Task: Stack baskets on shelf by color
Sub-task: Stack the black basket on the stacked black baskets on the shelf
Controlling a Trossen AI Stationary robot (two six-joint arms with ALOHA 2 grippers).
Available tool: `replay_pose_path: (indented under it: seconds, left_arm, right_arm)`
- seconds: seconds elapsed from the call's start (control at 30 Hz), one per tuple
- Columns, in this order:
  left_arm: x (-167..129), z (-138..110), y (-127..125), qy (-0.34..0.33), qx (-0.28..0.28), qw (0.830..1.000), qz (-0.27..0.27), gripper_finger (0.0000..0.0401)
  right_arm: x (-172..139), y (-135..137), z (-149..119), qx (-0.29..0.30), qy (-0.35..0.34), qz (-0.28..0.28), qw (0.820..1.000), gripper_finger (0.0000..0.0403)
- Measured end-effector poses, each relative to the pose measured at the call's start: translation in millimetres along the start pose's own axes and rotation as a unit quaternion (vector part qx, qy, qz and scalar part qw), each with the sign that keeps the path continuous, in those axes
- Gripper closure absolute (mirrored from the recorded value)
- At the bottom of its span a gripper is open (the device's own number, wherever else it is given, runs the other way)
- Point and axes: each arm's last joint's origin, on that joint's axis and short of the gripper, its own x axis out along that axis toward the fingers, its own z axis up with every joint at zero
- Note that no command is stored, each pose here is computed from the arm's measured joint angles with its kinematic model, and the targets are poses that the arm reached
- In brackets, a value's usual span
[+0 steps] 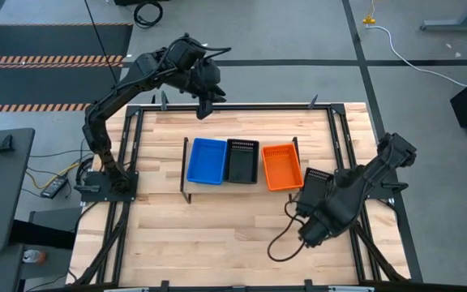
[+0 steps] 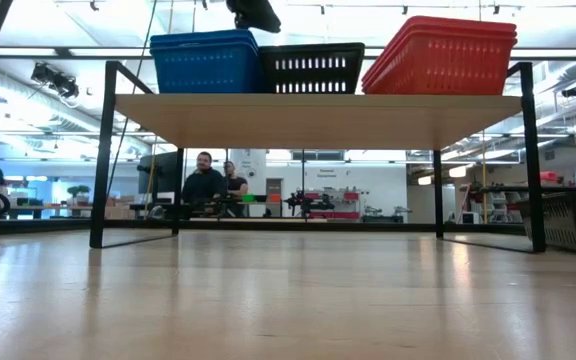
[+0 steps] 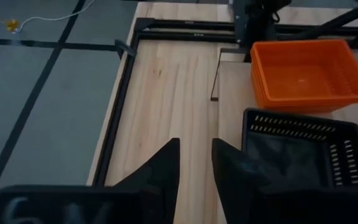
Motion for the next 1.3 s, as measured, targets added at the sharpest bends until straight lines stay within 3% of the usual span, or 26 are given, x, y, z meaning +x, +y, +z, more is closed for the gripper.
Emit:
replay_pose_path:
  seconds: [0.27,0.57,0.8,1.03,1.3]
  left_arm:
    - [4,12,-14,-0.038,0.001,0.999,-0.010,0.0303]
    - [7,37,-37,-0.126,0.004,0.992,0.002,0.0303]
    - [9,38,-48,-0.118,0.011,0.993,0.005,0.0303]
    - [10,39,-50,-0.116,0.002,0.993,0.013,0.0303]
    - [10,38,-50,-0.109,-0.007,0.994,0.017,0.0303]
  right_arm:
    - [56,11,-18,-0.029,0.005,-0.006,1.000,0.0253]
    - [97,-5,-29,-0.026,-0.028,-0.090,0.995,0.0157]
    - [131,-8,-33,-0.056,-0.034,-0.071,0.995,0.0142]
    - [146,-15,-35,-0.042,-0.033,-0.083,0.995,0.0189]
    - [161,-14,-37,-0.043,-0.030,-0.043,0.998,0.0353]
